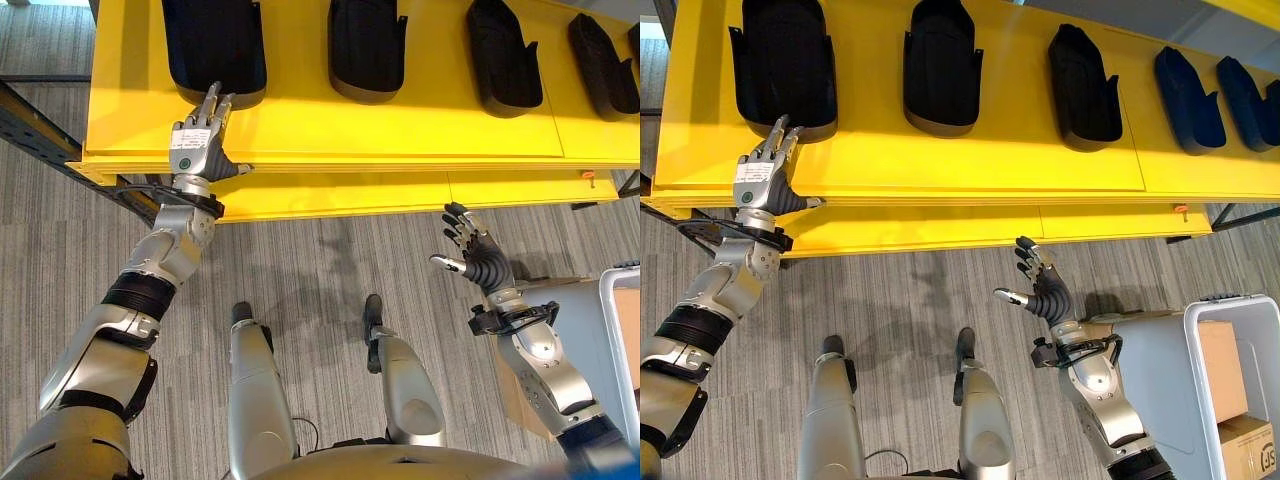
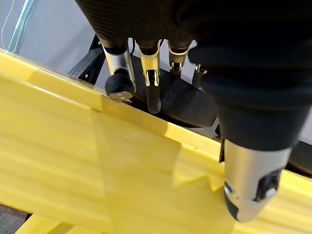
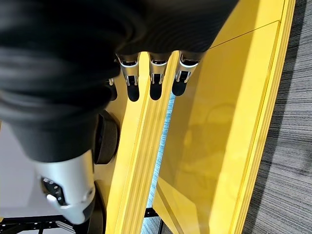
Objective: Move parts from the plastic box to the shelf.
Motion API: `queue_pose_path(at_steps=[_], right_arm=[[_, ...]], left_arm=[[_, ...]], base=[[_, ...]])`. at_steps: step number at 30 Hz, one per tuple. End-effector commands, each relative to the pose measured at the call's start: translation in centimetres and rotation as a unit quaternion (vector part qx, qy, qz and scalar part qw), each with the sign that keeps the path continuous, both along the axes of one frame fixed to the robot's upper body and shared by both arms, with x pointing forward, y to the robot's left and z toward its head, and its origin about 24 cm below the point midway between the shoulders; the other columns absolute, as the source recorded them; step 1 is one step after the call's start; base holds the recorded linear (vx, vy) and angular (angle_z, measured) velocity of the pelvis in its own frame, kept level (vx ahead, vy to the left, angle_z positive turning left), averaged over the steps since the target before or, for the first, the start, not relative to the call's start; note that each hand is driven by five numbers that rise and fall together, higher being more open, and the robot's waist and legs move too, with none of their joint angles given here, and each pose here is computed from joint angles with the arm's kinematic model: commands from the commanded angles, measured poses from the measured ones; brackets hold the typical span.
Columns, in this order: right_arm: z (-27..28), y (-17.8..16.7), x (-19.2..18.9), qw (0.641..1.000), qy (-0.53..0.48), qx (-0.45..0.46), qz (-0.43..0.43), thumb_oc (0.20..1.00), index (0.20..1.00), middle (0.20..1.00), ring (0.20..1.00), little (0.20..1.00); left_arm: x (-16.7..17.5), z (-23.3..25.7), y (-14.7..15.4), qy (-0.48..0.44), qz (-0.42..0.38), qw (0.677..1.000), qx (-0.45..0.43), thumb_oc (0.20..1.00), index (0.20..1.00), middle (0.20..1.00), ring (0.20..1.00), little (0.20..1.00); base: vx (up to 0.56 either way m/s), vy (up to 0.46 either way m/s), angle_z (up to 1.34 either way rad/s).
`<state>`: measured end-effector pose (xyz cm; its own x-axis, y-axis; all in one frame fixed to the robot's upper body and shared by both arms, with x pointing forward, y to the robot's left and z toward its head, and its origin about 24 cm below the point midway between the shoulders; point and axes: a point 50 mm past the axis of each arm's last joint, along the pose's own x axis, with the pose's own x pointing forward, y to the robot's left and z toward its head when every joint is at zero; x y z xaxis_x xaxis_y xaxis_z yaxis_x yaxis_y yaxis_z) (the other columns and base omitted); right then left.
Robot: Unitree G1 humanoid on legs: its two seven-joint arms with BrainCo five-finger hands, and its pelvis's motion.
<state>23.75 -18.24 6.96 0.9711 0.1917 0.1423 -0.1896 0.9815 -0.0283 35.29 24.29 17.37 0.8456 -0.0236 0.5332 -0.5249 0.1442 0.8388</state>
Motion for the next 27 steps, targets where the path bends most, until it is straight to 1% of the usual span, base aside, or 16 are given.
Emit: queue_pose_path(at_steps=[1, 5, 10, 12, 14, 15, 19, 24, 27], right_arm=[[2.7, -1.0, 0.0, 0.998, -0.065, -0.017, 0.001, 1.000, 1.000, 1.000, 1.000, 1.000], [2.7, -1.0, -0.1, 0.998, -0.067, -0.016, 0.000, 1.000, 1.000, 1.000, 1.000, 1.000], [2.9, -1.2, -0.2, 0.997, -0.072, -0.010, -0.008, 1.000, 1.000, 1.000, 1.000, 1.000], [3.1, -1.4, -0.2, 0.997, -0.079, -0.007, -0.015, 1.000, 1.000, 1.000, 1.000, 1.000], [3.2, -1.5, -0.3, 0.996, -0.082, -0.006, -0.019, 1.000, 1.000, 1.000, 1.000, 1.000], [3.3, -1.7, -0.4, 0.996, -0.086, -0.004, -0.024, 1.000, 1.000, 1.000, 1.000, 1.000], [3.5, -1.6, -0.4, 0.995, -0.094, -0.001, -0.026, 1.000, 1.000, 1.000, 1.000, 1.000], [3.7, -1.4, -0.4, 0.995, -0.099, 0.005, -0.023, 1.000, 1.000, 1.000, 1.000, 1.000], [3.7, -1.4, -0.5, 0.995, -0.101, 0.003, -0.023, 1.000, 1.000, 1.000, 1.000, 1.000]], left_arm=[[0.1, -1.2, 1.7, 0.033, 0.036, 0.999, 0.009, 1.000, 1.000, 1.000, 1.000, 1.000], [-0.2, -1.3, 1.5, 0.029, 0.024, 0.999, 0.003, 1.000, 1.000, 1.000, 1.000, 1.000], [-1.8, -1.6, 1.3, 0.017, -0.001, 1.000, 0.002, 1.000, 1.000, 1.000, 1.000, 1.000], [-3.2, -0.9, 1.1, -0.007, -0.025, 1.000, 0.010, 1.000, 1.000, 1.000, 1.000, 1.000], [-3.7, -0.8, 1.0, -0.016, -0.035, 0.999, 0.009, 1.000, 1.000, 1.000, 1.000, 1.000], [-4.8, -0.2, 0.7, -0.037, -0.054, 0.998, 0.013, 1.000, 1.000, 1.000, 1.000, 1.000], [-6.7, 1.3, 0.1, -0.084, -0.085, 0.993, 0.016, 1.000, 1.000, 1.000, 1.000, 1.000], [-8.3, 2.6, -0.5, -0.125, -0.112, 0.986, 0.018, 1.000, 1.000, 1.000, 1.000, 1.000], [-8.8, 2.8, -0.5, -0.130, -0.118, 0.984, 0.014, 1.000, 1.000, 1.000, 1.000, 1.000]], base=[[0.00, 0.000, 0.00], [0.00, 0.000, 0.00], [0.00, 0.000, 0.00], [0.00, 0.000, 0.00], [0.00, 0.000, 0.00], [0.00, 0.000, 0.00], [0.00, 0.000, 0.00], [0.00, -0.009, 0.03], [0.00, 0.000, 0.00]])
